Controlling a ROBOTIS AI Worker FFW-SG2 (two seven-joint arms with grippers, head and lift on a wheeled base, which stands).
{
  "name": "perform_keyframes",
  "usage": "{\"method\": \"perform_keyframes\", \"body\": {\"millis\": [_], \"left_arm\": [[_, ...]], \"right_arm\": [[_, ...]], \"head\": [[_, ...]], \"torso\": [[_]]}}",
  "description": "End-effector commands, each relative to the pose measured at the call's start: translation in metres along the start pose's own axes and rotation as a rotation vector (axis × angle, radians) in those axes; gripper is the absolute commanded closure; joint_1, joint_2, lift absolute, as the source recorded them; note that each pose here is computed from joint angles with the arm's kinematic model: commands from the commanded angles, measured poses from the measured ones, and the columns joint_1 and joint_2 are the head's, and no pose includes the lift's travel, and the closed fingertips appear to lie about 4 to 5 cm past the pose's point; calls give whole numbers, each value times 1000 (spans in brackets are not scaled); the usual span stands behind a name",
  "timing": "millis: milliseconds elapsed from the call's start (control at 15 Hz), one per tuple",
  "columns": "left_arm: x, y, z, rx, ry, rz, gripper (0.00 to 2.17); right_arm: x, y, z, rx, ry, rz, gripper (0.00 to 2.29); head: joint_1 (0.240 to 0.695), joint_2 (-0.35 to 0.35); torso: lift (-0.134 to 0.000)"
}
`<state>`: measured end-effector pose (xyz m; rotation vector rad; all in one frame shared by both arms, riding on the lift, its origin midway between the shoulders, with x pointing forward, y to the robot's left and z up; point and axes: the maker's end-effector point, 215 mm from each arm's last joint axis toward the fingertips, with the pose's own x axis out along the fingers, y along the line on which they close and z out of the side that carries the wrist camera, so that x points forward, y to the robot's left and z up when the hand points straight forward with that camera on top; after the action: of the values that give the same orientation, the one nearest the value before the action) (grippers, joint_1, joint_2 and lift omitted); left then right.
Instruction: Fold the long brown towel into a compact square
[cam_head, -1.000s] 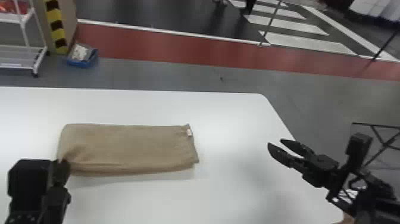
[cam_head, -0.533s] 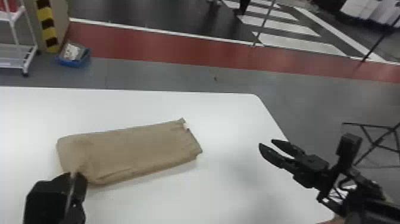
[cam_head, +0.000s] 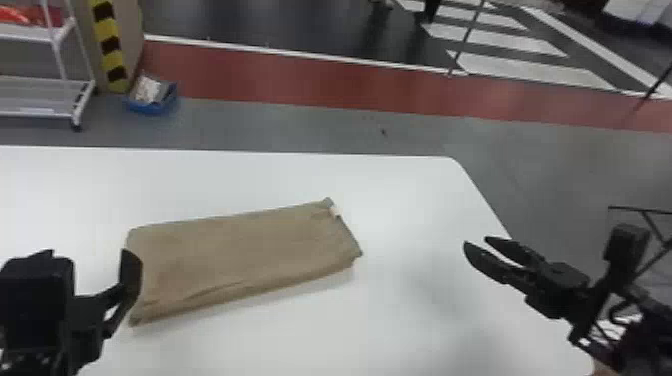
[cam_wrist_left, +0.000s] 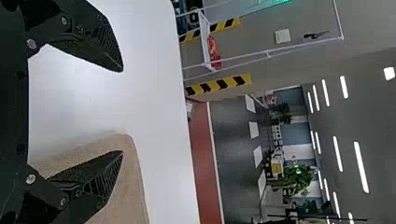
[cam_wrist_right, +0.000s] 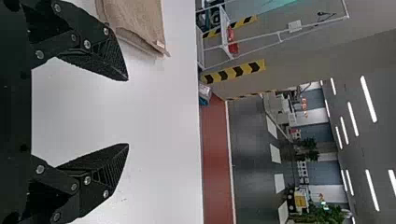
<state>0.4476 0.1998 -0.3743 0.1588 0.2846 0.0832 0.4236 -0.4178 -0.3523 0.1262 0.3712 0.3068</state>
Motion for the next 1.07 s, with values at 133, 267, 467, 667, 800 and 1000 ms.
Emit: {"method": "perform_keyframes", "body": {"millis": [133,267,467,667,800,1000], "left_arm": [[5,-65,8,-14,-13,-163,603],[11,-90,6,-16,4,-223,1737],[25,-105,-7,-7,48,-277,2132],[43,-105,-25,38,93,-272,2132],[50,-102,-23,50,91,-262,2135],[56,-97,-32,90,133,-246,2135]], "right_arm": [[11,14,3,7,0,23,451],[13,15,4,6,-3,26,454],[10,10,7,-7,-16,17,451],[10,6,7,-16,-18,12,451],[13,4,7,-15,-17,10,451],[17,2,9,-21,-16,3,451]], "head": [[695,-289],[695,-310],[695,-350],[695,-350],[695,-350],[695,-348]], "torso": [[-125],[-125],[-125],[-125],[-125],[-125]]}}
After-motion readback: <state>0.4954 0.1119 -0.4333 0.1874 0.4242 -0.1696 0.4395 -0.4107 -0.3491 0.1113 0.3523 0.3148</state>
